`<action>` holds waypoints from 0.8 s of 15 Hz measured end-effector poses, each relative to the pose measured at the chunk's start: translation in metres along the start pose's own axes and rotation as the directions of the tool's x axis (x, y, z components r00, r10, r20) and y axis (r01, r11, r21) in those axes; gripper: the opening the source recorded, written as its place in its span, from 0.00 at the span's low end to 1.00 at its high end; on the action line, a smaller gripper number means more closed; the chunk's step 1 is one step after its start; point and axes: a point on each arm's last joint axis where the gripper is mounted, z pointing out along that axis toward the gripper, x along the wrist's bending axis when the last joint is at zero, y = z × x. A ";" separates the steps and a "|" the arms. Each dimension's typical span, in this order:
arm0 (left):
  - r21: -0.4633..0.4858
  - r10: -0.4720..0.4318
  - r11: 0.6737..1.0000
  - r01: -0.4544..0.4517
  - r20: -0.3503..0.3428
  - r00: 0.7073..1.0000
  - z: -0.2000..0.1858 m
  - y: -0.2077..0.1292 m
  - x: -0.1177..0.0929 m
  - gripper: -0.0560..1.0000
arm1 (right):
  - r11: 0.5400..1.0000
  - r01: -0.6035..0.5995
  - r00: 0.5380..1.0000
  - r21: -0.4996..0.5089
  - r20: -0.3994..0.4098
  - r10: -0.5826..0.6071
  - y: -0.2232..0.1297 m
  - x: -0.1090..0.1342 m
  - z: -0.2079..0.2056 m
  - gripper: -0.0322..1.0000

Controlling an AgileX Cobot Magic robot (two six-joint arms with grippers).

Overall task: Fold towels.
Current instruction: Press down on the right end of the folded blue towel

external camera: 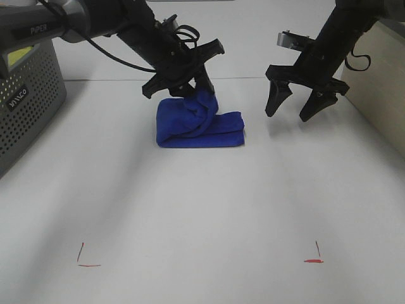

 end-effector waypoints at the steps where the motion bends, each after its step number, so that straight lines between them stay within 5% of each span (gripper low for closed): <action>1: -0.004 -0.052 0.999 0.053 0.040 0.998 0.001 0.000 -0.003 0.50 | 1.000 0.000 1.000 0.000 0.000 0.000 0.000 0.000 0.000 0.79; 4: 0.006 -0.155 0.988 0.155 0.142 0.978 0.001 0.001 -0.013 0.59 | 1.000 -0.005 1.000 -0.001 -0.013 0.005 0.000 0.001 0.000 0.79; 7: -0.008 -0.174 0.984 0.177 0.164 0.971 -0.006 0.008 -0.011 0.59 | 1.000 -0.010 0.999 -0.019 -0.040 0.009 0.001 0.006 -0.008 0.79; 10: -0.168 -0.022 0.985 0.047 0.147 0.989 -0.065 0.049 0.006 0.59 | 0.995 -0.014 0.971 -0.101 -0.241 -0.011 0.002 0.036 -0.039 0.79; 12: -0.250 0.031 0.968 0.004 0.137 0.990 -0.100 0.069 0.017 0.59 | 0.990 0.046 0.894 -0.131 -0.437 -0.099 0.001 0.079 -0.036 0.79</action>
